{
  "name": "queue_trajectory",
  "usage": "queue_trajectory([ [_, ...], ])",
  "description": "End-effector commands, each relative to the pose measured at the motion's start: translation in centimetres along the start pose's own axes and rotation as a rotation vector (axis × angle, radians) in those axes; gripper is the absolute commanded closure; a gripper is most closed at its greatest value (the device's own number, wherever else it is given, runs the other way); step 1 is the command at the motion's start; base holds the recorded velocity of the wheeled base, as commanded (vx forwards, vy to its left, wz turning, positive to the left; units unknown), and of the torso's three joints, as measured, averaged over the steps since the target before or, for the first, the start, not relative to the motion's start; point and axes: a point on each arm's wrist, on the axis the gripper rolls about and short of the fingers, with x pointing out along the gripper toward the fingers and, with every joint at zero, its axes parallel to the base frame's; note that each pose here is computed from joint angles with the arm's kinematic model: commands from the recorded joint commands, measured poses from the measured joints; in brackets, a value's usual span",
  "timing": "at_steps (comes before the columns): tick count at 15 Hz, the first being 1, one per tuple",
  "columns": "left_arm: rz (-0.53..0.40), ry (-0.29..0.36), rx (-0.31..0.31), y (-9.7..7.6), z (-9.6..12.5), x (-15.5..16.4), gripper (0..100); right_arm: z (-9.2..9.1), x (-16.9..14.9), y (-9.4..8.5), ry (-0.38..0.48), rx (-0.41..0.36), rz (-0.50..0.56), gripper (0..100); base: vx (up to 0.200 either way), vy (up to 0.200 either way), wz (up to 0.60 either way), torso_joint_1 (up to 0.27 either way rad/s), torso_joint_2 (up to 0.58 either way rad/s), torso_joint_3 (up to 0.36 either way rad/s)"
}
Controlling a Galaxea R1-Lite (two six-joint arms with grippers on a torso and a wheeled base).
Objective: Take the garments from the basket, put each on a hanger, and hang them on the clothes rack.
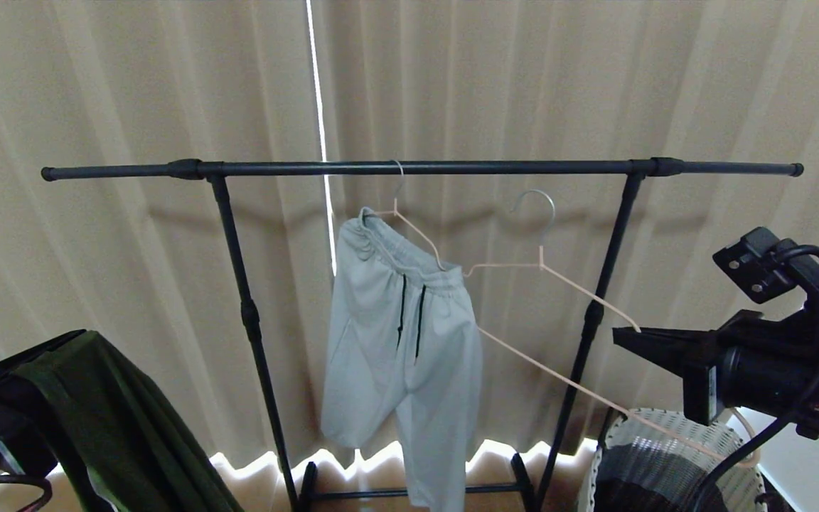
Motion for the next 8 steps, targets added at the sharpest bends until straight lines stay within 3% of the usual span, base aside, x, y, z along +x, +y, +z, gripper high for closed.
queue_trajectory([
  [1, -0.002, -0.001, 0.000, 0.0, 0.0, 0.0, 100, 0.1, -0.1, 0.0, -0.009, -0.003, 0.000, 100, 0.000, 0.000, 0.00, 0.000, 0.00, 0.000],
  [3, -0.003, 0.002, 0.000, 0.0, -0.1, 0.0, 100, 0.2, -0.3, 0.0, -0.019, -0.005, 0.000, 100, 0.000, 0.000, 0.00, 0.000, 0.00, 0.000],
  [5, -0.009, 0.018, -0.001, -0.1, -0.4, 0.0, 100, 0.0, -1.8, 0.2, -0.072, -0.064, 0.016, 100, 0.000, 0.000, 0.00, 0.000, 0.00, 0.000],
  [7, -0.013, 0.036, 0.005, -0.2, -0.7, 0.3, 100, -0.1, -2.8, 0.4, -0.126, -0.085, 0.089, 100, 0.000, 0.000, 0.00, 0.000, 0.00, 0.000],
  [8, -0.015, 0.054, 0.036, -0.1, -0.6, 0.9, 100, 0.0, -3.2, 0.5, -0.148, -0.091, 0.127, 100, 0.000, 0.000, 0.00, 0.000, 0.00, 0.000],
])
